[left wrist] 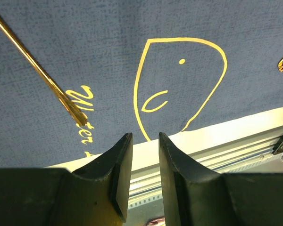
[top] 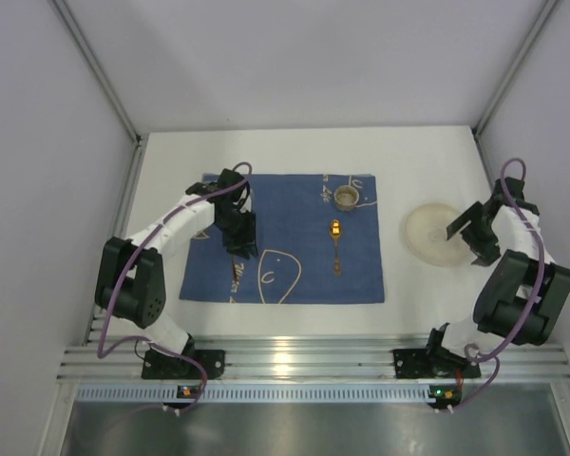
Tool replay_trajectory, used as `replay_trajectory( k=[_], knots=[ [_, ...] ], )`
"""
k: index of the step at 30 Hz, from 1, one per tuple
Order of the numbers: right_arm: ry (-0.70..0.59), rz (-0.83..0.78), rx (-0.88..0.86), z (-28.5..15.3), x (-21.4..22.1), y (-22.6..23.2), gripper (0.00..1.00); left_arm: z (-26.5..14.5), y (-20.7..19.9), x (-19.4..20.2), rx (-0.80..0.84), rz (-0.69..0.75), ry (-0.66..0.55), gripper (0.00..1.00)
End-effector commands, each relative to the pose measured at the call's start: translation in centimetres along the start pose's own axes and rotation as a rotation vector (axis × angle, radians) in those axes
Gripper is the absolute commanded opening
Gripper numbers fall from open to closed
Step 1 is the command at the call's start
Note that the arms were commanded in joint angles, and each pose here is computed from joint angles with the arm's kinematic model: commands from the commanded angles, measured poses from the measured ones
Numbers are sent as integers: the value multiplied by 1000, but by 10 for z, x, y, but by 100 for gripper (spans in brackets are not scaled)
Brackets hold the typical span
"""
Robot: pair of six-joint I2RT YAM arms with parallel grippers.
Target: Set the dinner table for one person
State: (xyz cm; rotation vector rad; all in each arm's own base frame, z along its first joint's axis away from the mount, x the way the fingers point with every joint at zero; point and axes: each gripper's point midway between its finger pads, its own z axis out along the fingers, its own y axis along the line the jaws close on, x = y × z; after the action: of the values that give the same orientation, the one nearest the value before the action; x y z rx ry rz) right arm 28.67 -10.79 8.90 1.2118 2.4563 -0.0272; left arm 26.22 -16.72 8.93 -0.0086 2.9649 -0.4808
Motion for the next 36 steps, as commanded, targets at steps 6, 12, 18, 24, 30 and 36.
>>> replay_trajectory(
  k=[6, 12, 18, 24, 30, 36],
  knots=[
    [99, -9, 45, 36, 31, -16, 85, -5, -15, -8, 42, 21, -24, 34],
    [119, -6, 63, 62, 38, -19, 65, -13, -14, -5, 34, 21, -41, 34],
    [69, 0, 53, 82, 36, -20, 0, -17, -7, 10, 23, 8, -47, 34],
    [-12, 11, -34, 45, 12, 0, 0, -22, -1, 19, 13, -6, -66, 33],
    [-186, 32, -209, -59, -45, 48, 0, -31, -4, 14, 20, -5, -136, 32],
    [-307, -130, -448, -164, -52, 142, 0, -36, -9, 5, 29, -1, -159, 31]
  ],
)
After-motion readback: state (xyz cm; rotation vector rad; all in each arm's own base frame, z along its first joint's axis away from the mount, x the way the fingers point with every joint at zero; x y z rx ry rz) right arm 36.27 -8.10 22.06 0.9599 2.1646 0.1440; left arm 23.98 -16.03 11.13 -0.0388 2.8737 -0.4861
